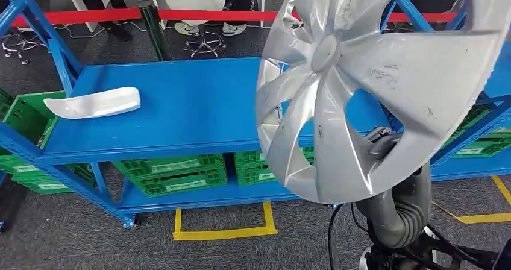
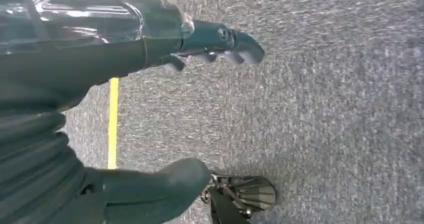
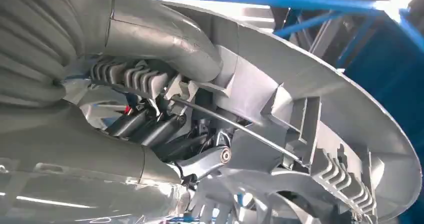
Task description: Take the parts from the cabinet and place them on the table.
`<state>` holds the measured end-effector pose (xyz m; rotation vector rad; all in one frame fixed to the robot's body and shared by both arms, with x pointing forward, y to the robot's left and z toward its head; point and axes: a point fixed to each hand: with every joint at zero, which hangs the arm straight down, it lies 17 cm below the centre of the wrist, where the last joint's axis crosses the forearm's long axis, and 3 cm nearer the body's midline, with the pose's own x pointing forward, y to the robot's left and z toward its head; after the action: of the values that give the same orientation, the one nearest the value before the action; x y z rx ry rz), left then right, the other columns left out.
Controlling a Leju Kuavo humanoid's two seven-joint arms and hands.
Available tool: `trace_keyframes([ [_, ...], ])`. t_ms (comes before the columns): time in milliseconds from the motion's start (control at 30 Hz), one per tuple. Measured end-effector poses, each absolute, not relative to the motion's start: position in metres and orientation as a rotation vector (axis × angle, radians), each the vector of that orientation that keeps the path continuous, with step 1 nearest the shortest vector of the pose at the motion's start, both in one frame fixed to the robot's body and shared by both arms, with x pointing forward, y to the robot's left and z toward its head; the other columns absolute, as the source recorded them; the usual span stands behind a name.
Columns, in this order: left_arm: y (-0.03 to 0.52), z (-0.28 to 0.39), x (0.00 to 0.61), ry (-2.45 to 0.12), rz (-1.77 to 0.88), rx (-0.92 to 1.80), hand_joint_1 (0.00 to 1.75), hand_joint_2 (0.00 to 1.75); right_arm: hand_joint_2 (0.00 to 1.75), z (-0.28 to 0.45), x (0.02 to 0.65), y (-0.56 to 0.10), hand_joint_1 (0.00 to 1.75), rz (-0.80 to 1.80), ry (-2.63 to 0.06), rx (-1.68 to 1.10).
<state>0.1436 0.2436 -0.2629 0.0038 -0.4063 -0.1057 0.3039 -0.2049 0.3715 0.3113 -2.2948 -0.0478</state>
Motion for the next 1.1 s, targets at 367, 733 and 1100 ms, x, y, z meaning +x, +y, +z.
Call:
trace_keyframes([
  [367, 0.245, -0.26, 0.153, -0.447, -0.067, 0.012, 0.0, 1.75, 1.75, 0.377, 0.303, -0.205, 1.75, -0.028, -2.313, 0.315],
  [733, 0.257, -0.26, 0.154, -0.45, -0.046, 0.034, 0.0, 1.75, 1.75, 0.383, 0.3, -0.204, 1.75, -0.025, -2.339, 0.33],
  [1100, 0.259, -0.26, 0.157, -0.451, -0.019, 0.036, 0.0, 1.75, 1.75, 0.384, 0.3, -0.201, 1.75, 0.0, -2.347, 0.311],
])
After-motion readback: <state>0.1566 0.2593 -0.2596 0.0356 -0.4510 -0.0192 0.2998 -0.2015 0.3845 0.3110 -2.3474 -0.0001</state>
